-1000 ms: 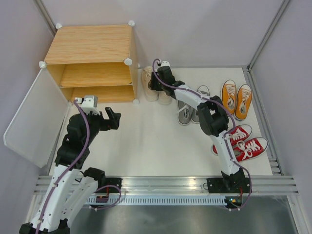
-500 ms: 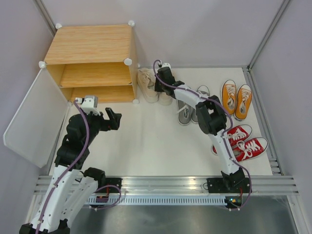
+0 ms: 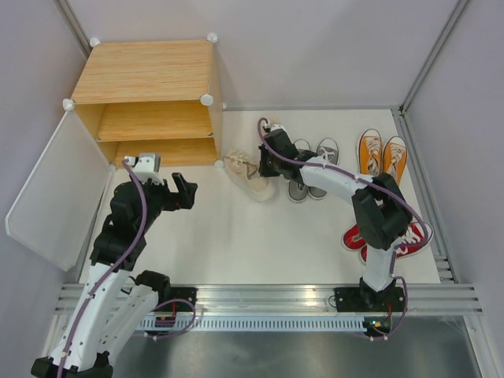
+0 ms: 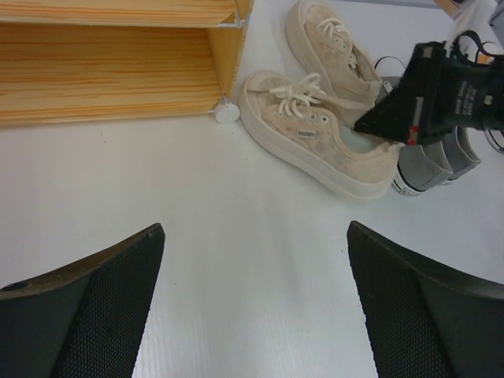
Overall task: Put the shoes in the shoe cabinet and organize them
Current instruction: Move the shoe to the center of the board.
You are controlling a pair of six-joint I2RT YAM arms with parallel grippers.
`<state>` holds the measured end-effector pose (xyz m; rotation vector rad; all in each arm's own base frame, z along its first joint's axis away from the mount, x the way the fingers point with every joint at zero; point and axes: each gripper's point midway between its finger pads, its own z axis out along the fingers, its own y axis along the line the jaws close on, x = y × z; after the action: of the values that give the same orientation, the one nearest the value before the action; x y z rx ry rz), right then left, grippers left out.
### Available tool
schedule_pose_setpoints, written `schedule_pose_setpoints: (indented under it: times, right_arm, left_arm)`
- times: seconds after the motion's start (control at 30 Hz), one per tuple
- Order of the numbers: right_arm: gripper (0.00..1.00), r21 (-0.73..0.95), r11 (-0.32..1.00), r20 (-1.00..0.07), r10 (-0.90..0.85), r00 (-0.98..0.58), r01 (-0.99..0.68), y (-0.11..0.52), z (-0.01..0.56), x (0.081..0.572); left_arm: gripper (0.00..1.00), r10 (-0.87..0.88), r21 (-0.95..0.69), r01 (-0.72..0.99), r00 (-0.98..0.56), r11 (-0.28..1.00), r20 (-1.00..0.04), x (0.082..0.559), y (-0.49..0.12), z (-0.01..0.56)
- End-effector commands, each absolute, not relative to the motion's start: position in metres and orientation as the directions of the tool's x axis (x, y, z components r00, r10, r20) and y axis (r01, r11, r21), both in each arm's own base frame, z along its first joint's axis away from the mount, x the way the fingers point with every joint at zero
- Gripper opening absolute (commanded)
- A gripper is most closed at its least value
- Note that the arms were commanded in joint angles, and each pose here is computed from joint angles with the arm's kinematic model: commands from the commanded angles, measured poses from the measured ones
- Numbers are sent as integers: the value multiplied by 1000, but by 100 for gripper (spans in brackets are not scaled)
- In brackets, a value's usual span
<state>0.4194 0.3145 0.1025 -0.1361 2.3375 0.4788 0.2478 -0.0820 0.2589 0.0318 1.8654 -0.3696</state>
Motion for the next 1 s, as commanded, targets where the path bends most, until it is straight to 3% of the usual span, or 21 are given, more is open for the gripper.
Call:
schedule_pose_setpoints:
  times: [0.0,0.2,0.27,0.3,0.33,0.43,0.63,0.83,0.97]
  right_arm:
    - [1,407,874,-733,139,-666,-266,330,153,390]
    - [3,444,855,-707,152,-690,-266,347,139,308]
    - [15,497,827,-680,183,-710,-263,359,132,289]
    - [31,524,793,-672,161,-723,-310,376,134,271]
    - [40,535,778,-666,150,-730,-328,384,135,263]
    - [59,564,724,-654,99,-750,-397,404,142,233]
    - [68,524,758,-718,147,-680,-390,362,167,231]
    - [72,430,858,-777,194,-599,-281,281,172,237]
    - [75,452,869,-789,285,-544,-201,234,177,239]
  left_arm:
    - [100,-185,-256,192,-325,947,-927,254,-83,261]
    - [100,-180,-257,188,-348,948,-920,257,-84,255]
    - [100,-165,-243,193,-350,951,-922,258,-84,254]
    - [100,-161,-238,193,-348,952,-924,258,-84,255]
    - [100,-161,-231,172,-347,958,-924,258,-80,255]
    - [100,-168,-235,158,-351,959,-921,260,-79,255]
    - [100,-248,-363,191,-450,912,-858,249,-100,249]
    - [100,-284,-451,156,-588,878,-757,237,-124,234]
    - [99,-315,-527,160,-646,834,-695,229,-162,219]
